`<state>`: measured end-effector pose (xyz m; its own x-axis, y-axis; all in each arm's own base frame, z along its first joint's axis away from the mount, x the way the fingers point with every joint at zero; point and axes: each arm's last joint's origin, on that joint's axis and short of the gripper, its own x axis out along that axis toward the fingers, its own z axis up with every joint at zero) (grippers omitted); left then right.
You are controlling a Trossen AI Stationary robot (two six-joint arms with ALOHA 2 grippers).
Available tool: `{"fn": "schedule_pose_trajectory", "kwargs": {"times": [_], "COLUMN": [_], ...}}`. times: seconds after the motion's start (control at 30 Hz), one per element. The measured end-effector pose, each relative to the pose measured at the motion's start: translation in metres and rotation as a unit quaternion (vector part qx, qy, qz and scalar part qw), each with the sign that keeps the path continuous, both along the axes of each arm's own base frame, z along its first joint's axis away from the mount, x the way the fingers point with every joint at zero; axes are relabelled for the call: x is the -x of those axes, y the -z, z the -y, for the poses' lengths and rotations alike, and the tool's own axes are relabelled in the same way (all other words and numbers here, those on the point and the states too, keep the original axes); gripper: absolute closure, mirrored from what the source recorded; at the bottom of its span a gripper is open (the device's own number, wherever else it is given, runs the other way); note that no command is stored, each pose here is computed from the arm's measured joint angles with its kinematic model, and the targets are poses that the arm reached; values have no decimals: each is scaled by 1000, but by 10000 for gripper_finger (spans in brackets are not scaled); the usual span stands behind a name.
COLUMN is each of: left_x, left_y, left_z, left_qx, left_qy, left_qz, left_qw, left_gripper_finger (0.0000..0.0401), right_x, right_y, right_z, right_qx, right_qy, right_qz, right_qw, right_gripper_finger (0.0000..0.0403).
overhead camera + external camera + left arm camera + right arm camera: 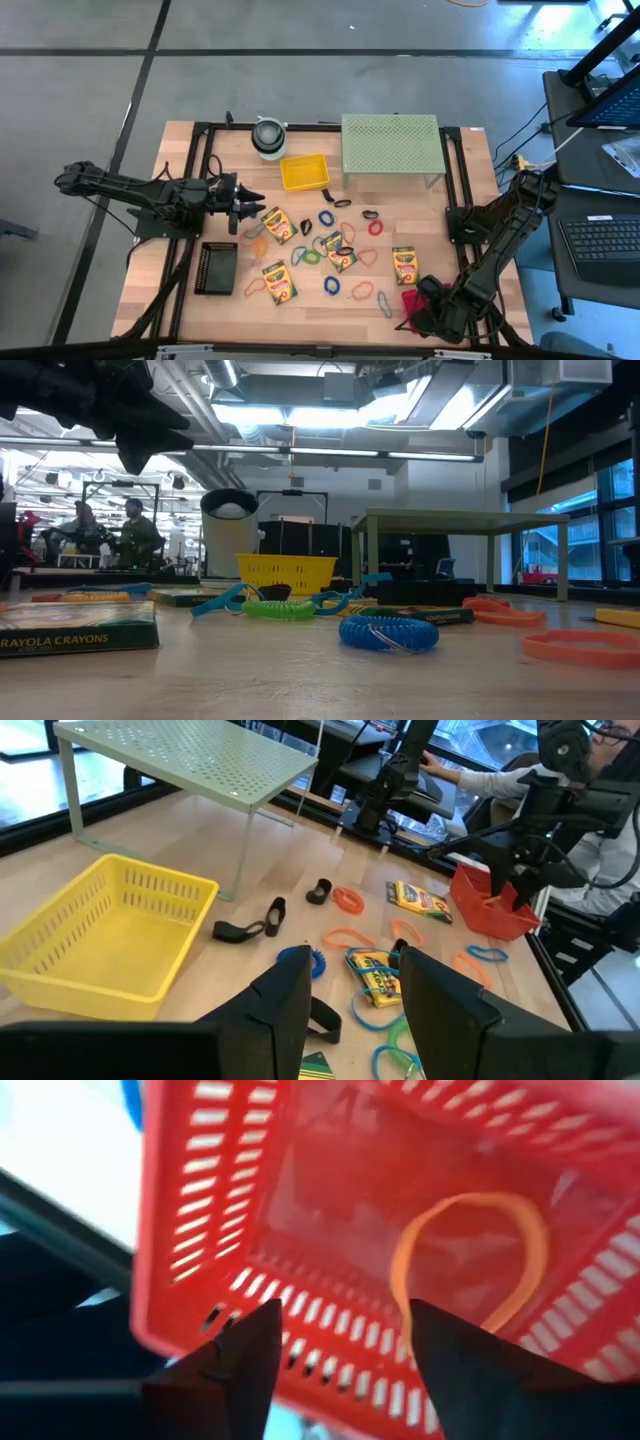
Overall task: Pick & Place Office Desk Supplies
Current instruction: Put the orange rubber band into the red bin, then put the crayon box into the yellow bin
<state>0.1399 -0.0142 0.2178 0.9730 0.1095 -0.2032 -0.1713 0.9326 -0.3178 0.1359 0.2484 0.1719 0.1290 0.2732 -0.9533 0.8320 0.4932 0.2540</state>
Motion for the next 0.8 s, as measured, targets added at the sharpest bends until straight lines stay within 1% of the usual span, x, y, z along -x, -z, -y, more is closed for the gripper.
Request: {"fn": "schedule_pose_trajectory", "kwargs": {"times": [0.07, 0.17, 0.2, 0.27, 0.33, 0.43, 0.5, 0.57, 0.67, 0.73, 0.8], "left_x": [0, 0, 0, 0, 0, 0, 0, 0, 0, 0, 0], "left_y": [0, 0, 0, 0, 0, 0, 0, 0, 0, 0, 0], "left_z": [0, 0, 0, 0, 0, 0, 0, 0, 0, 0, 0], "left_qx": [-7, -10, -10, -9, -9, -9, -8, -7, -4, -3, -3], "left_qy": [1, -2, -3, -3, -3, -3, -3, -3, -4, -4, -3], "left_qz": [-1, -1, -1, -1, -1, -1, -1, -1, 0, 0, 0], "left_qw": [1000, 1000, 1000, 1000, 1000, 1000, 1000, 1000, 1000, 1000, 1000], "left_gripper_finger": [253, 253, 253, 253, 253, 253, 253, 253, 253, 253, 253], "right_x": [-1, -4, -5, -4, -2, -5, -3, -1, -1, -1, -2], "right_y": [-1, -7, -10, -14, -17, -18, -15, -12, -13, -12, -12], "right_z": [-2, -4, -4, -2, 0, -2, -3, -3, -2, 1, 1], "right_qx": [-11, -11, -8, 13, 27, 8, 1, 3, 8, 24, 30], "right_qy": [14, 24, 25, 32, 43, 28, 0, -11, 8, 11, 21], "right_qz": [2, 10, 9, -4, -15, -11, -59, -79, -72, -77, -60], "right_qw": [1000, 1000, 1000, 999, 999, 1000, 998, 997, 997, 997, 998], "right_gripper_finger": [164, 160, 161, 165, 173, 187, 198, 209, 224, 234, 244]}}
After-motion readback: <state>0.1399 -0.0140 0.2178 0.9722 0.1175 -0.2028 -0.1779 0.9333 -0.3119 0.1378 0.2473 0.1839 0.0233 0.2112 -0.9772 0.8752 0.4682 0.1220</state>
